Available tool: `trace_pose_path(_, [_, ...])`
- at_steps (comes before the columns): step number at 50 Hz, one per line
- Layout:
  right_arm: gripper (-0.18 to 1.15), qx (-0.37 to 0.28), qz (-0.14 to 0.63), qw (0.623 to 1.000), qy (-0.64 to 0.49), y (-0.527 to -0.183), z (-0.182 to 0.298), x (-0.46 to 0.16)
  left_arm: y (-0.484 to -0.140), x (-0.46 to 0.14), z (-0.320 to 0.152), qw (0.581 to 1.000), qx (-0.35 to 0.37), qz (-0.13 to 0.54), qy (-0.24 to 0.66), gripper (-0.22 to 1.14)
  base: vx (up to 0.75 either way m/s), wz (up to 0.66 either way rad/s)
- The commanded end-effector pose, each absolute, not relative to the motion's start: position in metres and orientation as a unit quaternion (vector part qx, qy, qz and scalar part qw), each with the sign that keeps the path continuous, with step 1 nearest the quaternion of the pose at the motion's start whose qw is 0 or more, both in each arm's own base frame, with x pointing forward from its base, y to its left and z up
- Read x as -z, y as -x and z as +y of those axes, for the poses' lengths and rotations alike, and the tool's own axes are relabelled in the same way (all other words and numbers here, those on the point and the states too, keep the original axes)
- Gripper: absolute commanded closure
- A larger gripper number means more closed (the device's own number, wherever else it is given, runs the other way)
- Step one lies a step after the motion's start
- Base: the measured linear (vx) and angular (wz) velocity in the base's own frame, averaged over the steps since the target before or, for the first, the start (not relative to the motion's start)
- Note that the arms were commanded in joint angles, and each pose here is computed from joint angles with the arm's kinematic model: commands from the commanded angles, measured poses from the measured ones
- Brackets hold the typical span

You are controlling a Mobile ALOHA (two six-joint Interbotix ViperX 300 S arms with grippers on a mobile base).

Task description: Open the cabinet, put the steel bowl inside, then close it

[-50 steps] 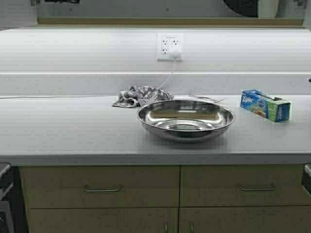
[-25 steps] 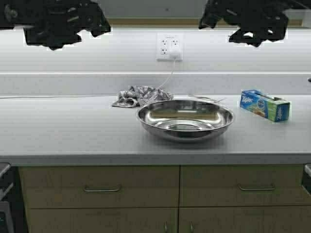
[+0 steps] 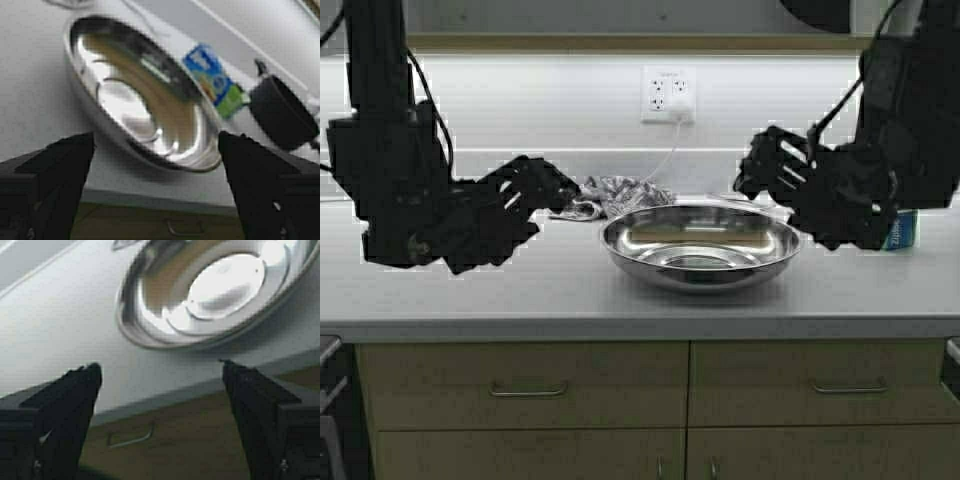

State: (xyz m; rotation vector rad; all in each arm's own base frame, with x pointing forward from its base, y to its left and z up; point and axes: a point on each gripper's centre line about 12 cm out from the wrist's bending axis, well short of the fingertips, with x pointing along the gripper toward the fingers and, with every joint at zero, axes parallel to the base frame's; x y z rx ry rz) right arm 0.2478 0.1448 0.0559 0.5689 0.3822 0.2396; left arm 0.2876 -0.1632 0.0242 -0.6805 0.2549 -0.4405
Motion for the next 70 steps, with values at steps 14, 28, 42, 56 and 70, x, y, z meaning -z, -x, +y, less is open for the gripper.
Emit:
trace_pose_path(14, [-0.04,-0.085,0.159,0.916,-0.357,-0.266,0.12,-0.01,-0.314,-0.011,-0.145,0.914,0.182,0.102,0.347,-0.11,0.07,-0.01])
trace_pose_path(28, [-0.04,-0.054,0.138,0.916,-0.374,-0.274,0.095,-0.005,-0.318,0.0,-0.147,0.905,0.184,0.112,0.367,-0.11,0.13,-0.06])
trace_pose_path(42, [-0.04,-0.085,0.142,0.901,-0.402,-0.3,0.098,0.013,-0.327,0.025,-0.146,0.89,0.179,0.111,0.404,-0.11,0.11,-0.05])
trace_pose_path(56, [-0.04,-0.074,0.139,0.897,-0.413,-0.315,0.084,0.029,-0.339,0.046,-0.159,0.864,0.21,0.116,0.443,-0.11,0.1,0.03])
trace_pose_path(70, [-0.04,-0.109,0.14,0.875,-0.451,-0.342,0.073,0.051,-0.368,0.052,-0.166,0.833,0.228,0.097,0.495,-0.11,0.07,0.0])
